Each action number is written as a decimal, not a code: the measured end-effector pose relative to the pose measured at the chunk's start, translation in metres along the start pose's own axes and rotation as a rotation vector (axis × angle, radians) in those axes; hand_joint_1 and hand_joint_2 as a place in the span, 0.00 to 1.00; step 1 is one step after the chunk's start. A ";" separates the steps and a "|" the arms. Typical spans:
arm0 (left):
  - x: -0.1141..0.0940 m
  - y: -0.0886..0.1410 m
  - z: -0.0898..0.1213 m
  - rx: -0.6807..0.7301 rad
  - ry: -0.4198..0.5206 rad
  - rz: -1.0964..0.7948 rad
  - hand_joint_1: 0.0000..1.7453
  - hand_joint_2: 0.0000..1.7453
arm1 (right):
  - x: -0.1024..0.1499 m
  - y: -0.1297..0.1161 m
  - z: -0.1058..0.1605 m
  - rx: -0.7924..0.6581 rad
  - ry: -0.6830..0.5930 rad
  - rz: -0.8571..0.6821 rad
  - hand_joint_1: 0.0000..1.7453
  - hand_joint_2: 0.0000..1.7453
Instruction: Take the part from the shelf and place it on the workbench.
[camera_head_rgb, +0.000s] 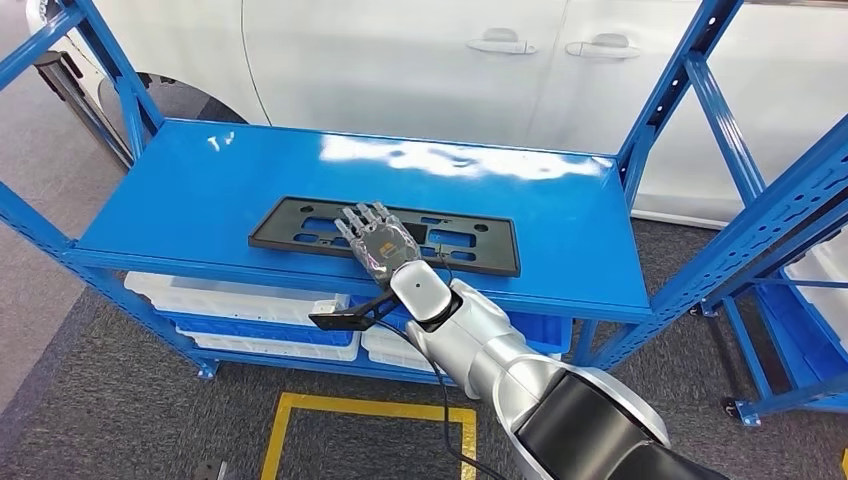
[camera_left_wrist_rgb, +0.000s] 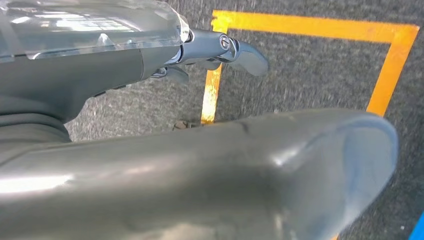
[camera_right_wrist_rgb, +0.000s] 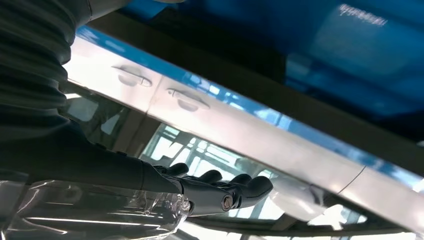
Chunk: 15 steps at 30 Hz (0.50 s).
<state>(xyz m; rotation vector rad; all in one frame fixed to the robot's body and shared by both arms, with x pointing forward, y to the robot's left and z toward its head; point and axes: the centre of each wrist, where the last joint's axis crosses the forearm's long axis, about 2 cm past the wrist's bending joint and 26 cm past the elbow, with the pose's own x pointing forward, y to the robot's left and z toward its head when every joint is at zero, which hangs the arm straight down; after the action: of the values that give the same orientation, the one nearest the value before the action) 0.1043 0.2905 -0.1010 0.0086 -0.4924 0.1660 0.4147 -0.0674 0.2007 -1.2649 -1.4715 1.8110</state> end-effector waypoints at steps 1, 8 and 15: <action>0.000 0.000 0.000 0.000 -0.001 0.001 0.00 0.00 | 0.000 0.000 0.000 0.015 -0.006 -0.002 0.00 1.00; -0.001 0.000 0.000 0.001 0.001 0.002 0.00 0.00 | 0.001 0.003 0.001 0.042 -0.018 -0.008 0.00 1.00; -0.001 -0.001 0.000 0.000 -0.001 0.004 0.00 0.00 | 0.002 0.001 0.000 0.035 -0.018 -0.010 0.00 1.00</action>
<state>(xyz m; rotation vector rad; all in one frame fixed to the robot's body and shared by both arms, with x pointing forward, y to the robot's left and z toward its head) 0.1038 0.2897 -0.1011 0.0077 -0.4936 0.1701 0.4137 -0.0662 0.1992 -1.2253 -1.4466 1.8381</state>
